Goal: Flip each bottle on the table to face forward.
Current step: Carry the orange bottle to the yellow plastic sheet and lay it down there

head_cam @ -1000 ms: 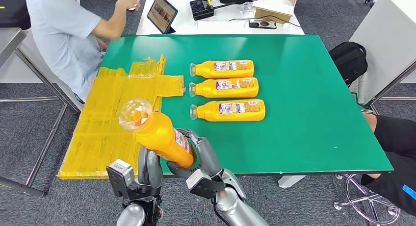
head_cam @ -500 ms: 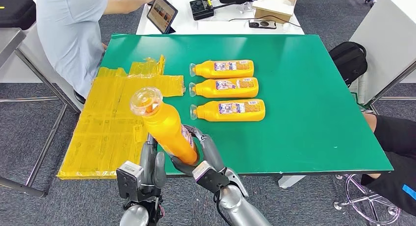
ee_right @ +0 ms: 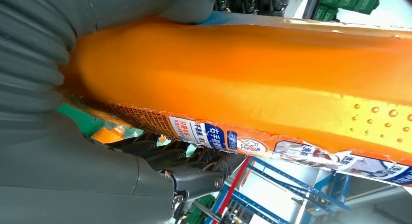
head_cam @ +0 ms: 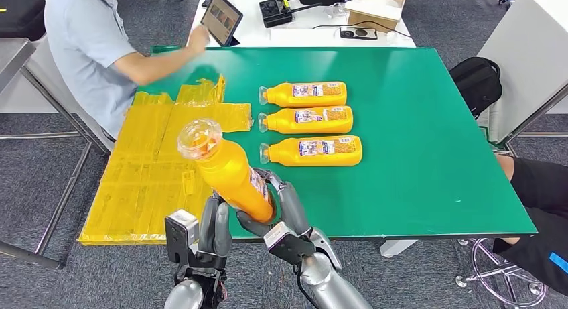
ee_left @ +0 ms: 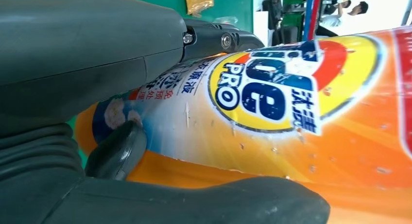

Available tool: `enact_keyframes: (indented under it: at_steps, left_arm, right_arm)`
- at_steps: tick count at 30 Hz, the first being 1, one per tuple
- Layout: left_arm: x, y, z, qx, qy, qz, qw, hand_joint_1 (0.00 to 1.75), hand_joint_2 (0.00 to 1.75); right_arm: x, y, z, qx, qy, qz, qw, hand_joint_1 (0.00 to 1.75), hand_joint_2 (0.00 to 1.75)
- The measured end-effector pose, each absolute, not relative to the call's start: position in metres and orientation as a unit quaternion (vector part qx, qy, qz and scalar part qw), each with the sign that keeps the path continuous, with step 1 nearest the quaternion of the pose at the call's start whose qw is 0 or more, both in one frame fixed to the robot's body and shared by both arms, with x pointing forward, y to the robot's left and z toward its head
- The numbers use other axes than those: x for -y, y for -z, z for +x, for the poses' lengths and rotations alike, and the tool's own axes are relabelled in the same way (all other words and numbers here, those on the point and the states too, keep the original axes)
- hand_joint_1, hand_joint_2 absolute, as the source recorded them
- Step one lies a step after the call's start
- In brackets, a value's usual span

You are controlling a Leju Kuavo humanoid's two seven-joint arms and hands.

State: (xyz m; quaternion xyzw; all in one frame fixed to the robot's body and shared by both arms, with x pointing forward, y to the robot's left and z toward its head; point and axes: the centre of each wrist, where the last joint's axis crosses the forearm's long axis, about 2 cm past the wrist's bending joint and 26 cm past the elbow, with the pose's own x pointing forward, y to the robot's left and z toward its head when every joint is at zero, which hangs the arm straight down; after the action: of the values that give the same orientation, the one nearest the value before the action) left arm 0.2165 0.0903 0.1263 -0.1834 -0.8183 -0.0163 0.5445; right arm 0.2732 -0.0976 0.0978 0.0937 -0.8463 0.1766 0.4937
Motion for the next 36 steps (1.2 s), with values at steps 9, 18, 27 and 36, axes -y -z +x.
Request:
enact_keyframes:
  at_steps: [9,18,27,36]
  left_arm:
    - [-0.0929,-0.1259,0.2173,0.859,0.031,-0.081,0.504,0.0,0.0]
    - [-0.0904,-0.1255,0.2165,0.834,0.007,-0.147,0.532,0.0,0.0]
    - [-0.0897,-0.1253,0.2163,0.82,-0.012,-0.183,0.542,0.0,1.31]
    - [-0.0893,-0.1253,0.2161,0.815,-0.009,-0.186,0.549,0.0,1.75]
  right_arm:
    - [0.0976,-0.0972,0.2725,0.844,-0.174,0.097,0.499,0.99,1.75]
    - [0.0977,-0.0966,0.2722,0.838,-0.168,0.105,0.508,0.98,1.75]
    - [0.0979,-0.0961,0.2719,0.838,-0.165,0.105,0.51,0.97,1.75]
    - [0.0982,-0.096,0.2719,0.838,-0.161,0.104,0.512,0.94,1.75]
